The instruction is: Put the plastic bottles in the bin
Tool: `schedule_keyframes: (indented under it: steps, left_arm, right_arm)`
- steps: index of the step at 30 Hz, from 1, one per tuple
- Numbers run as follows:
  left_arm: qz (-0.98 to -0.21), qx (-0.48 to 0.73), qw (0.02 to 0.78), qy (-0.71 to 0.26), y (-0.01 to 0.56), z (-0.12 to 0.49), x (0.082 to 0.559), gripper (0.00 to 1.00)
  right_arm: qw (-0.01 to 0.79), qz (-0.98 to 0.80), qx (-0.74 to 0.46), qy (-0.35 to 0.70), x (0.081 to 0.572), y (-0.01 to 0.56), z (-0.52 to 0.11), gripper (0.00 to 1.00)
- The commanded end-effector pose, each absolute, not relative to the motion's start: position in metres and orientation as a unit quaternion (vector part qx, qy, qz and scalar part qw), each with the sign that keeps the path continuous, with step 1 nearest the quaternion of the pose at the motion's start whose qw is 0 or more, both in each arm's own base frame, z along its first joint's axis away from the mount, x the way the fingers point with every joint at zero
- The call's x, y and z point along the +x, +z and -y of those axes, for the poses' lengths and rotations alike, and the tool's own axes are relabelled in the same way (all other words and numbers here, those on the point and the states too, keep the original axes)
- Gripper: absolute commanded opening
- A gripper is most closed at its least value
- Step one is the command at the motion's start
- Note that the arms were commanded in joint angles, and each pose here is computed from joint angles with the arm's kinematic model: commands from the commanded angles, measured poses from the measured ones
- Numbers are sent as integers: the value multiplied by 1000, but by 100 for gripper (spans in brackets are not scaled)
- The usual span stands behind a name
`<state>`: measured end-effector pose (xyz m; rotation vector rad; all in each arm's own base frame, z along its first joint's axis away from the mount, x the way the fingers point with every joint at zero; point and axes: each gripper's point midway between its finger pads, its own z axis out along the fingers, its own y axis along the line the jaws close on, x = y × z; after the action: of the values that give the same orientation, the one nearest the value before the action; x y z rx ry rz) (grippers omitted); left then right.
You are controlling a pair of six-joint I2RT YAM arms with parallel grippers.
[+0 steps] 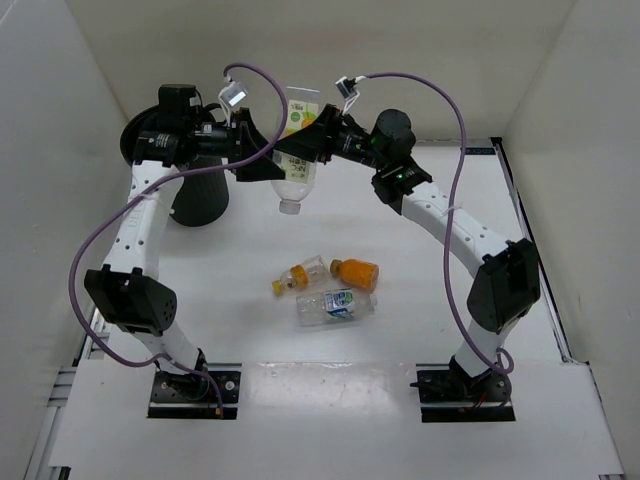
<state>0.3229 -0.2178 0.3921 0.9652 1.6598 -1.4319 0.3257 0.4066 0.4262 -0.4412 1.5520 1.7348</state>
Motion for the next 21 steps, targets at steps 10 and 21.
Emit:
schedule_keyframes:
  steps: [10, 21]
  left_arm:
    - [-606, 408, 350, -587, 401, 229, 304, 99]
    - [-614, 401, 346, -586, 394, 229, 307, 67]
  right_arm:
    - [352, -550, -239, 719, 292, 464, -420, 0]
    - [313, -558, -247, 727, 292, 460, -433, 0]
